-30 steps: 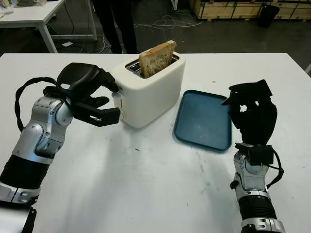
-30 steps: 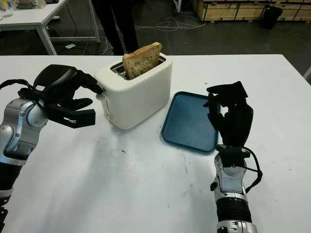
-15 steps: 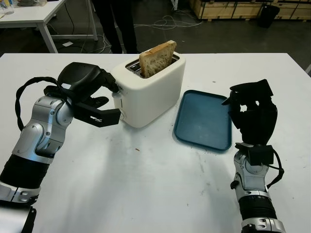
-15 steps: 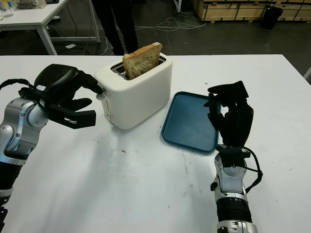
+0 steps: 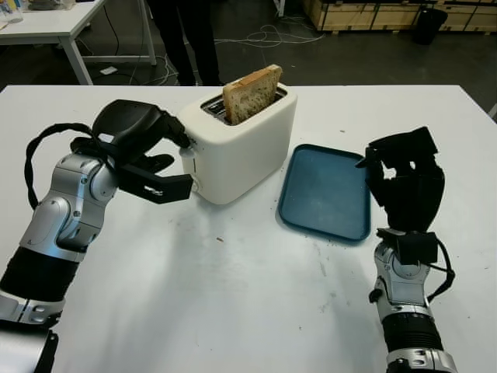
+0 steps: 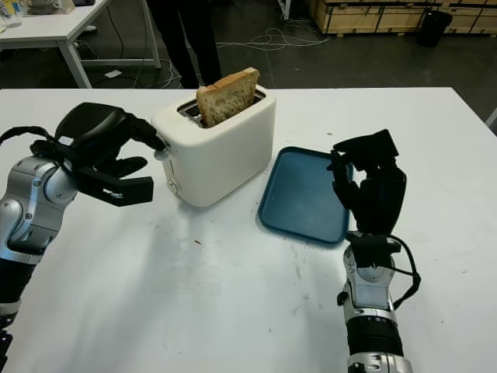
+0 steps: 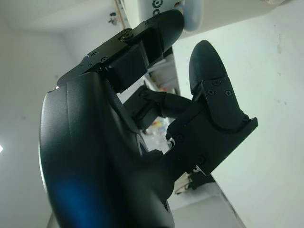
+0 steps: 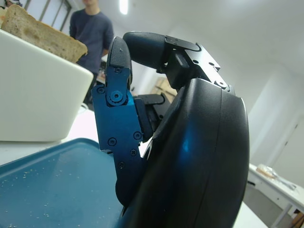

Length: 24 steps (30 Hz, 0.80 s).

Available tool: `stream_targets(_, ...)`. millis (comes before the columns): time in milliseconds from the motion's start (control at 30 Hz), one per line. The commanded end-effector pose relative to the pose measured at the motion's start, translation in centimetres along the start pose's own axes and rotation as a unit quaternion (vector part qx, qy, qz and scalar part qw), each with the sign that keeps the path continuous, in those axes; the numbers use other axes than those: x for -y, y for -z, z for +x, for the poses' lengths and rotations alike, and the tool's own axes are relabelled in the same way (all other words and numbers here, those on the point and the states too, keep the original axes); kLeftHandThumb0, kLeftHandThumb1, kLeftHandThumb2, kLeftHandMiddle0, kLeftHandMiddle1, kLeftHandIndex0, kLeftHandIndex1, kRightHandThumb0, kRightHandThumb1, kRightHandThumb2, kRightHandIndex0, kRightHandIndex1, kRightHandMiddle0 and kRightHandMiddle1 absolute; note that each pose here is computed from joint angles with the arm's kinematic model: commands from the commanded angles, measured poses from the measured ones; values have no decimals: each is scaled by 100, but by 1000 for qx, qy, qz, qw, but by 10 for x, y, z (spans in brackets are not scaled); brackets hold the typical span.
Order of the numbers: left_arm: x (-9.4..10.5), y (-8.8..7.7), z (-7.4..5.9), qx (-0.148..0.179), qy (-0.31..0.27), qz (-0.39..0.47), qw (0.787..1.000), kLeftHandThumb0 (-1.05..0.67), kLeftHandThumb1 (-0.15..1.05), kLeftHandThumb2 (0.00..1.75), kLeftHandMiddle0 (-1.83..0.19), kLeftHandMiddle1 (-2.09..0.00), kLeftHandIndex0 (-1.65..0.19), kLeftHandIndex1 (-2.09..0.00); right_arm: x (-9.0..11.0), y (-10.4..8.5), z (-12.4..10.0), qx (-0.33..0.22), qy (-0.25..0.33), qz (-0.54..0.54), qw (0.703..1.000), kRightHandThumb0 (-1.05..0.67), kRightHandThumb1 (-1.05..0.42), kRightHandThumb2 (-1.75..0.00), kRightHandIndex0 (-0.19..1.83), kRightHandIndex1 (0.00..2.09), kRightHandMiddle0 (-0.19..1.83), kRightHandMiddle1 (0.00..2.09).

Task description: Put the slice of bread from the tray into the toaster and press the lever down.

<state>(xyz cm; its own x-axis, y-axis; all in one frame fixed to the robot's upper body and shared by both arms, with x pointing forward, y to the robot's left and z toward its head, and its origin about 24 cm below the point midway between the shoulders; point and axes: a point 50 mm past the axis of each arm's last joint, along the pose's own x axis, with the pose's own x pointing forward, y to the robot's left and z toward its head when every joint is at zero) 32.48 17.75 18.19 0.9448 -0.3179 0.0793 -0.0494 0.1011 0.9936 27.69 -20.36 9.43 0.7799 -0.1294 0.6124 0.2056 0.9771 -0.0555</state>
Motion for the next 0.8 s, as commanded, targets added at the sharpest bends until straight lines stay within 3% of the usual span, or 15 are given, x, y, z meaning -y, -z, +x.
stream_targets(0,-3,-4,4,10,-2,2,1000,-26,26,118,-102,-141,-101,-1,2,-1,-1,4,0,-3,1000,-45,-92,-26,60,175,45,159)
stream_targets(67,-2,-4,5,15,-2,3,1000,-25,25,119,-104,-142,-102,-1,2,-1,-1,4,1,-5,1000,-45,-92,-26,60,175,45,160)
stream_targets(233,1,-9,7,18,18,0,1000,-26,30,114,-98,-172,-99,0,2,-1,-1,4,2,0,1000,-46,-92,-25,60,175,45,160)
stream_targets(333,14,-16,10,25,41,-6,999,-22,33,107,-96,-174,-99,0,3,-2,-1,5,1,-2,1000,-47,-92,-26,60,175,46,160)
stream_targets(400,33,-24,12,31,77,-18,996,-19,43,88,-96,-174,-97,0,4,-2,-1,4,1,-2,1000,-47,-92,-26,60,175,46,160)
stream_targets(467,64,-38,12,45,115,-22,992,-20,59,60,-96,-168,-97,-1,4,-1,-1,4,1,0,1000,-47,-92,-26,60,175,45,160)
stream_targets(533,98,-54,11,55,145,-39,987,-19,63,49,-99,-153,-99,-2,4,0,-1,3,2,1,1000,-46,-92,-25,61,175,45,160)
stream_targets(600,140,-74,8,56,179,-74,979,-21,73,37,-105,-95,-102,-2,5,1,-2,-1,4,-1,1000,-47,-92,-26,61,175,46,159)
stream_targets(633,160,-85,5,50,191,-92,976,-24,82,29,-110,-83,-108,-3,5,1,-3,-3,5,-1,1000,-47,-92,-25,61,175,47,159)
stream_targets(700,186,-102,-1,27,208,-114,971,-25,89,20,-102,-107,-117,-5,7,2,-3,-4,5,0,1000,-49,-92,-25,62,175,48,158)
stream_targets(767,201,-113,-8,1,212,-128,969,-23,91,20,-92,-99,-112,-2,9,1,-2,-2,4,-1,1000,-50,-92,-26,64,175,51,154)
